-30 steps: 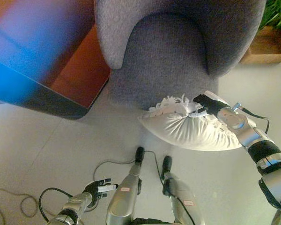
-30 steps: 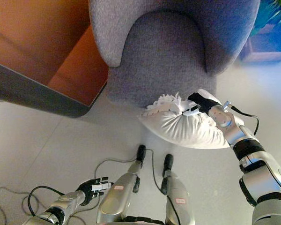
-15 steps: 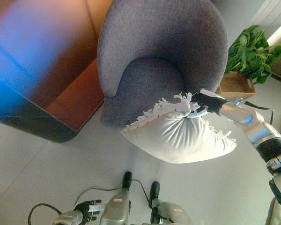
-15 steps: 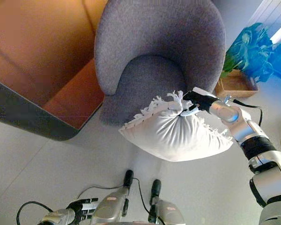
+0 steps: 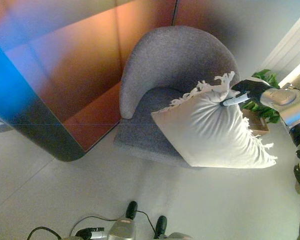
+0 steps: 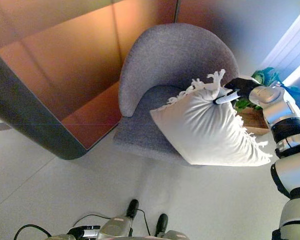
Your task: Pick up the pillow and put it on the sofa.
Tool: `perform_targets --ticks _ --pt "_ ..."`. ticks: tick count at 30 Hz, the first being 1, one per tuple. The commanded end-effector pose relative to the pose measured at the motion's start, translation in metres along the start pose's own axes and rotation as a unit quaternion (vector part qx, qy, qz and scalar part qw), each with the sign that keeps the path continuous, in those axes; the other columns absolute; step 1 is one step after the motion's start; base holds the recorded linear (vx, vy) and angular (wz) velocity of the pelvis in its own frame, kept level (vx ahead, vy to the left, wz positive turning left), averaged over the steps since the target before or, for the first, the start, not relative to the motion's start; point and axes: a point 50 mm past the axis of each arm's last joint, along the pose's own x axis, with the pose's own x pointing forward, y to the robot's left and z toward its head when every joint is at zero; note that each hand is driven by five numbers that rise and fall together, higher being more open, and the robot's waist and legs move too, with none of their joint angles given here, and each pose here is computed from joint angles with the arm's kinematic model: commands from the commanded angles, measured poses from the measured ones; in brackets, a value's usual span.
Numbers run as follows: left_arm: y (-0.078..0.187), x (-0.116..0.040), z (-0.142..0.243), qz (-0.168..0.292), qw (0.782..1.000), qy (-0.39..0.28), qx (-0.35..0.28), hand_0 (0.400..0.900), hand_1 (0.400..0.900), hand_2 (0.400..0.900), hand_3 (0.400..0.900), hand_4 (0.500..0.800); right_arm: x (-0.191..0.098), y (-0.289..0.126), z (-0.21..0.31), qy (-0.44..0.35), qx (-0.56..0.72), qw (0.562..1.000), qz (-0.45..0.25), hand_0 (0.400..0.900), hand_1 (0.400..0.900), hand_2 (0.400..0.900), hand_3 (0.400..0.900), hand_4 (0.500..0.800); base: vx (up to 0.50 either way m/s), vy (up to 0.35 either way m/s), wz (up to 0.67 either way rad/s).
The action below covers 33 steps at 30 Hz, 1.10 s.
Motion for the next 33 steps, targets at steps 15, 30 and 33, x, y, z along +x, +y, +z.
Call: perform_targets --ticks 15,30,33 --pt "0.008 -0.004 -0.038 0.005 0.998 0.063 0.014 0.900 0.900 0.900 0.900 0.800 -0.037 -0.089 0.054 -0.042 0.166 0.963 -0.209 0.400 0.400 0.400 0.400 0.500 -0.040 0.010 0.11" --pt "0.004 -0.003 -0.018 -0.014 1.000 0.025 0.012 0.900 0.900 0.900 0.900 0.800 -0.045 -0.100 0.049 -0.040 0.135 0.967 -0.213 0.900 0.900 0.900 0.900 0.800 -0.039 0.022 -0.04" --pt "0.004 -0.003 -0.016 -0.017 0.999 0.026 0.010 0.900 0.900 0.900 0.900 0.800 -0.046 -0.101 0.049 -0.038 0.127 0.968 -0.215 0.900 0.900 0.900 0.900 0.800 -0.010 0.026 -0.03"
